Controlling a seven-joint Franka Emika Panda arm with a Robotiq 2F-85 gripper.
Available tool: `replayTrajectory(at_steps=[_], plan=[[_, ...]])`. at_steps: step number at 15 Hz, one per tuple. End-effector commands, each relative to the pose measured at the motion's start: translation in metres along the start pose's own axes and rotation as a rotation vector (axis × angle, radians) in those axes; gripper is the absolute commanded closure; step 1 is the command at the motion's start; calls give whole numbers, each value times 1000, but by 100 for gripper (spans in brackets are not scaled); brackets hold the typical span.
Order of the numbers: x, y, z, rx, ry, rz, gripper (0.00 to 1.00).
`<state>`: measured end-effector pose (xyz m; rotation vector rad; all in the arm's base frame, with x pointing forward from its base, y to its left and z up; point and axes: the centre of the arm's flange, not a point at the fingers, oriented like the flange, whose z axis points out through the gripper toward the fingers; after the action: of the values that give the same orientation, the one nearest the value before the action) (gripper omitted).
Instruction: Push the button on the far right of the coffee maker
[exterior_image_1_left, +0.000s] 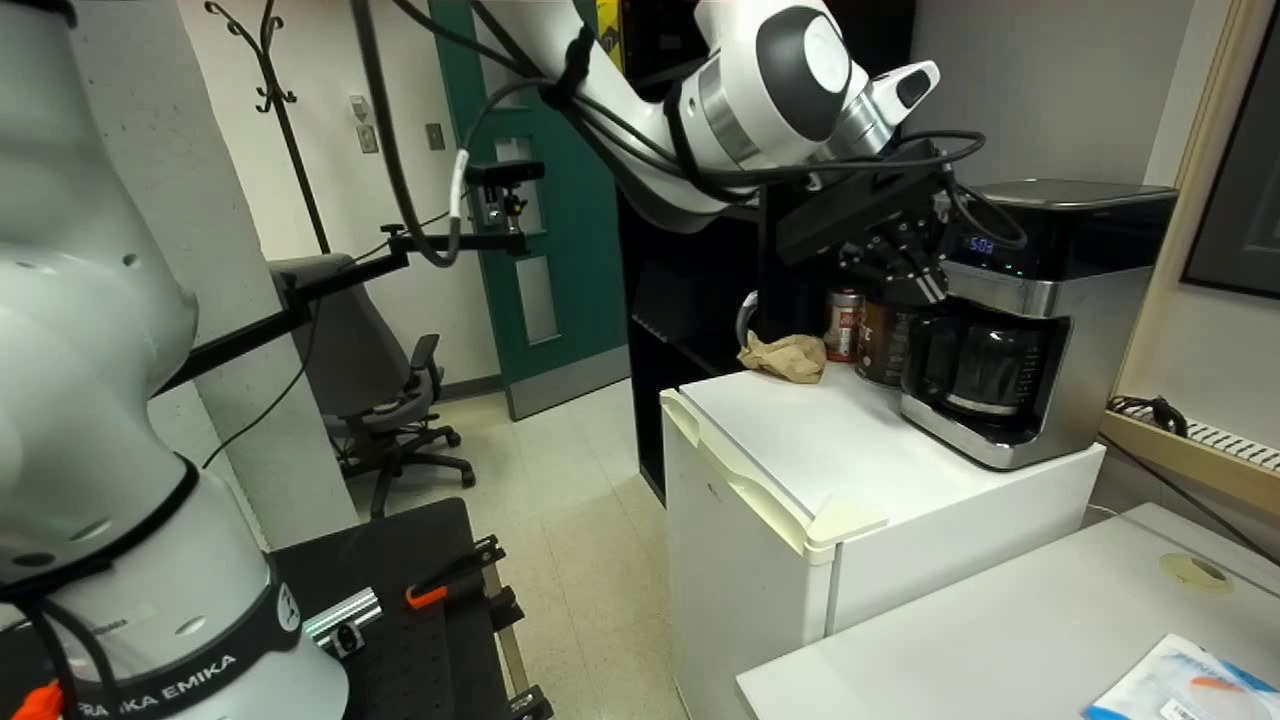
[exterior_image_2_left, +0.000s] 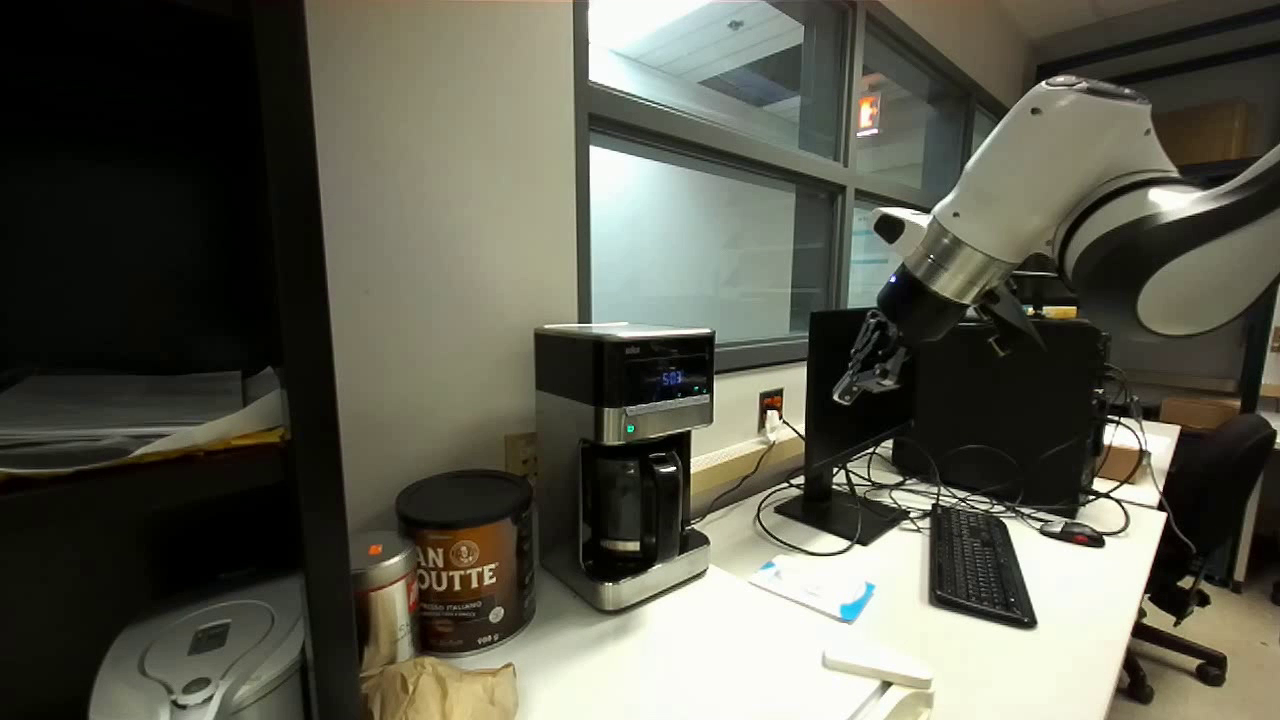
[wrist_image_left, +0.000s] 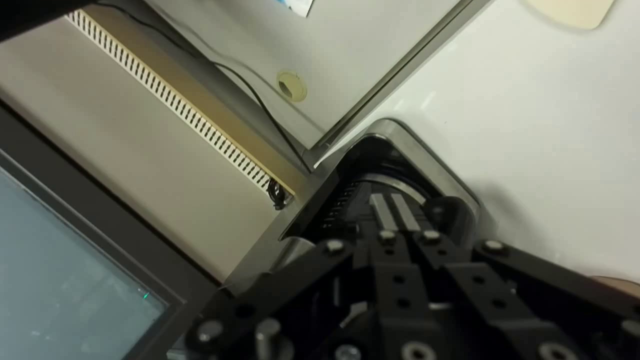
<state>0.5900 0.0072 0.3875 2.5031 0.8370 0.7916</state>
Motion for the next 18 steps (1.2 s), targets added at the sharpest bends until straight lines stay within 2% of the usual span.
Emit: replayTrajectory(at_steps=[1,6,12,18], plan=[[26,7,38,-47,92,-20,100],[53,9,68,-66,153,-31,100],[81,0,100,-69,178,-22,100],[100,-2,116,-90,196,-22,100]])
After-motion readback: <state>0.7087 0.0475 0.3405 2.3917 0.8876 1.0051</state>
